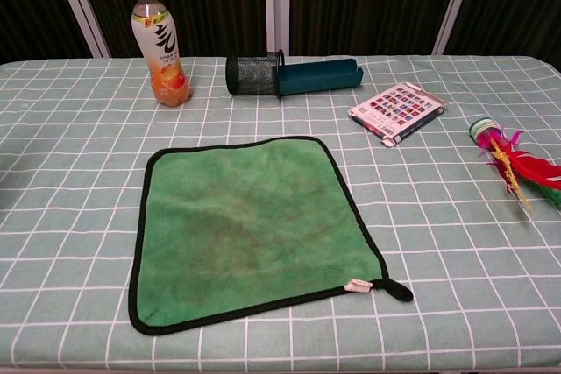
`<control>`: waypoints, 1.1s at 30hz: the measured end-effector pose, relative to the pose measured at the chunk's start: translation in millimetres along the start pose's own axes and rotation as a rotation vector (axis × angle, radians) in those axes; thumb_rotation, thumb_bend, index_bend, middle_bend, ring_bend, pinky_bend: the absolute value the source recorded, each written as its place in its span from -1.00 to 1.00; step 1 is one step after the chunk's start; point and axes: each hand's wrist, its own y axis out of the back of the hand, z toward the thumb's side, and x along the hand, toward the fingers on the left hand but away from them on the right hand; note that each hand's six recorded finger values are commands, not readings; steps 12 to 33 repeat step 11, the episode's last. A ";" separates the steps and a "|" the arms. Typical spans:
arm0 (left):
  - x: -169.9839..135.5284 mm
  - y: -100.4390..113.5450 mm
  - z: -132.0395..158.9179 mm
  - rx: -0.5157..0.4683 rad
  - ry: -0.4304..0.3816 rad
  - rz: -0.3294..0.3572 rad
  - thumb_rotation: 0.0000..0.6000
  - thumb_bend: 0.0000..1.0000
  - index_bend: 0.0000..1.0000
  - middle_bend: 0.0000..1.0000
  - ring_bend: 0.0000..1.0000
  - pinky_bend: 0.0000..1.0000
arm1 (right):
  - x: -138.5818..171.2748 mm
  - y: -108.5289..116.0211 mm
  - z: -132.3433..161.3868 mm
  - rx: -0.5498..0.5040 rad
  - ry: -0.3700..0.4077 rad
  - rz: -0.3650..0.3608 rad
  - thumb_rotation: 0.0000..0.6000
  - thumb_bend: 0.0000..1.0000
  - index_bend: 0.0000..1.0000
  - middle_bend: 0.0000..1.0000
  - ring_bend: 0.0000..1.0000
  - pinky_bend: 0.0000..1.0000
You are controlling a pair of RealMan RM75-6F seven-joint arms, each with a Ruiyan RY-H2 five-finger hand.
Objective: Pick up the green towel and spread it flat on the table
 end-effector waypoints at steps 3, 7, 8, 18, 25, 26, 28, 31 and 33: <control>-15.7 8.0 -16.6 0.023 0.038 0.032 1.00 -0.44 -0.24 -0.51 -0.67 -0.57 | 16.9 0.0 -10.8 0.005 -0.032 -0.016 0.83 -0.75 -1.00 -1.00 -1.00 -1.00; -42.9 13.8 -25.5 0.041 0.060 0.054 1.00 -0.45 -0.25 -0.51 -0.67 -0.57 | 38.6 1.8 -21.0 -0.002 -0.066 -0.044 0.84 -0.75 -1.00 -1.00 -1.00 -1.00; -47.9 14.9 -26.0 0.044 0.063 0.059 1.00 -0.46 -0.25 -0.51 -0.67 -0.57 | 42.8 2.7 -22.6 -0.003 -0.071 -0.053 0.84 -0.75 -1.00 -1.00 -1.00 -1.00; -61.3 19.1 -25.2 0.051 0.068 0.082 1.00 -0.46 -0.25 -0.51 -0.67 -0.57 | 57.0 6.1 -27.0 -0.007 -0.090 -0.087 0.83 -0.75 -1.00 -1.00 -1.00 -1.00; -61.3 19.1 -25.2 0.051 0.068 0.082 1.00 -0.46 -0.25 -0.51 -0.67 -0.57 | 57.0 6.1 -27.0 -0.007 -0.090 -0.087 0.83 -0.75 -1.00 -1.00 -1.00 -1.00; -61.3 19.1 -25.2 0.051 0.068 0.082 1.00 -0.46 -0.25 -0.51 -0.67 -0.57 | 57.0 6.1 -27.0 -0.007 -0.090 -0.087 0.83 -0.75 -1.00 -1.00 -1.00 -1.00; -61.3 19.1 -25.2 0.051 0.068 0.082 1.00 -0.46 -0.25 -0.51 -0.67 -0.57 | 57.0 6.1 -27.0 -0.007 -0.090 -0.087 0.83 -0.75 -1.00 -1.00 -1.00 -1.00; -61.3 19.1 -25.2 0.051 0.068 0.082 1.00 -0.46 -0.25 -0.51 -0.67 -0.57 | 57.0 6.1 -27.0 -0.007 -0.090 -0.087 0.83 -0.75 -1.00 -1.00 -1.00 -1.00; -61.3 19.1 -25.2 0.051 0.068 0.082 1.00 -0.46 -0.25 -0.51 -0.67 -0.57 | 57.0 6.1 -27.0 -0.007 -0.090 -0.087 0.83 -0.75 -1.00 -1.00 -1.00 -1.00</control>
